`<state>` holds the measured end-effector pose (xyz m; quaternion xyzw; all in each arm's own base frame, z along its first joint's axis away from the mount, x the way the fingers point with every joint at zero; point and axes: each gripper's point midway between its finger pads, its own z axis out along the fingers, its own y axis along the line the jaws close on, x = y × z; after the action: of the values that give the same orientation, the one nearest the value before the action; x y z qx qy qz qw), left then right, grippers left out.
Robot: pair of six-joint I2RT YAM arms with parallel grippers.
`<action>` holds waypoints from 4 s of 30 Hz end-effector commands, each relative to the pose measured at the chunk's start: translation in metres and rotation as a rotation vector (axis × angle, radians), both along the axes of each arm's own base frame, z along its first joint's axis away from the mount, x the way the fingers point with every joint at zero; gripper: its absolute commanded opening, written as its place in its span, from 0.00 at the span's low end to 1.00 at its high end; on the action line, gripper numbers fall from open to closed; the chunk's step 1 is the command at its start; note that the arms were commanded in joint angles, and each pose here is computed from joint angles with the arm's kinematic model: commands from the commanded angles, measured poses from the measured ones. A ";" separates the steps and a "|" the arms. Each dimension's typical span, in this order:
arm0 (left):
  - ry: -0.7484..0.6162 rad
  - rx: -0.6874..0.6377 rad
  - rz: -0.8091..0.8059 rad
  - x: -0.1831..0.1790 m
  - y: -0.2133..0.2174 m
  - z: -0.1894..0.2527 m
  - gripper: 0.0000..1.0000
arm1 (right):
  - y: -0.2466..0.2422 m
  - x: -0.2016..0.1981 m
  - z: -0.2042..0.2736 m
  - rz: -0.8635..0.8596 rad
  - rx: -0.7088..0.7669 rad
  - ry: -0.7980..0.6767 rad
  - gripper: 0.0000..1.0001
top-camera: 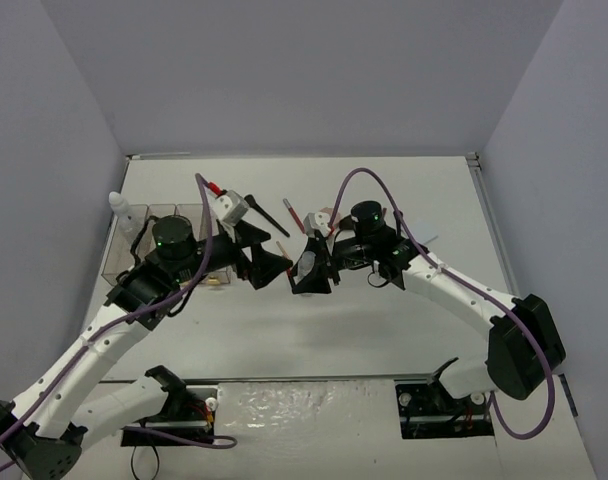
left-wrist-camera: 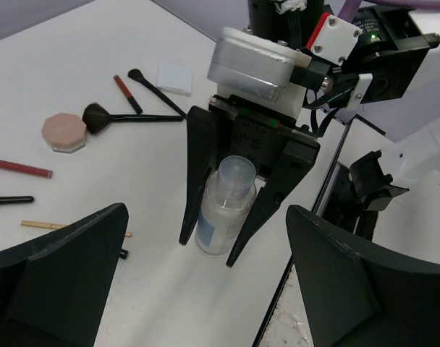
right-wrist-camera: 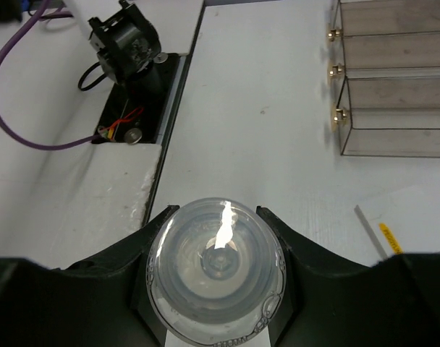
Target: Organize the makeup
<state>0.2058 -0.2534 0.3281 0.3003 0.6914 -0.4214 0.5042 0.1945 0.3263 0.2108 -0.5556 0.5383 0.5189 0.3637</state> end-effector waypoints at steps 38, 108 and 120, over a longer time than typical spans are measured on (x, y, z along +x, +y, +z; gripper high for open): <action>-0.139 -0.004 -0.090 0.005 -0.070 0.002 0.17 | 0.001 -0.015 0.043 0.112 0.104 -0.106 0.00; -0.161 0.001 1.846 0.140 0.377 -0.039 0.00 | -0.048 0.086 -0.018 -0.809 -0.099 0.102 1.00; -0.170 0.019 1.929 0.183 0.438 -0.067 0.00 | -0.047 0.085 -0.021 -0.804 -0.099 0.107 1.00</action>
<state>0.3586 0.1735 0.1915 -0.3583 0.6840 0.2329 0.5912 0.2745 0.2710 0.1643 -0.2868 0.7851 0.3190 0.4468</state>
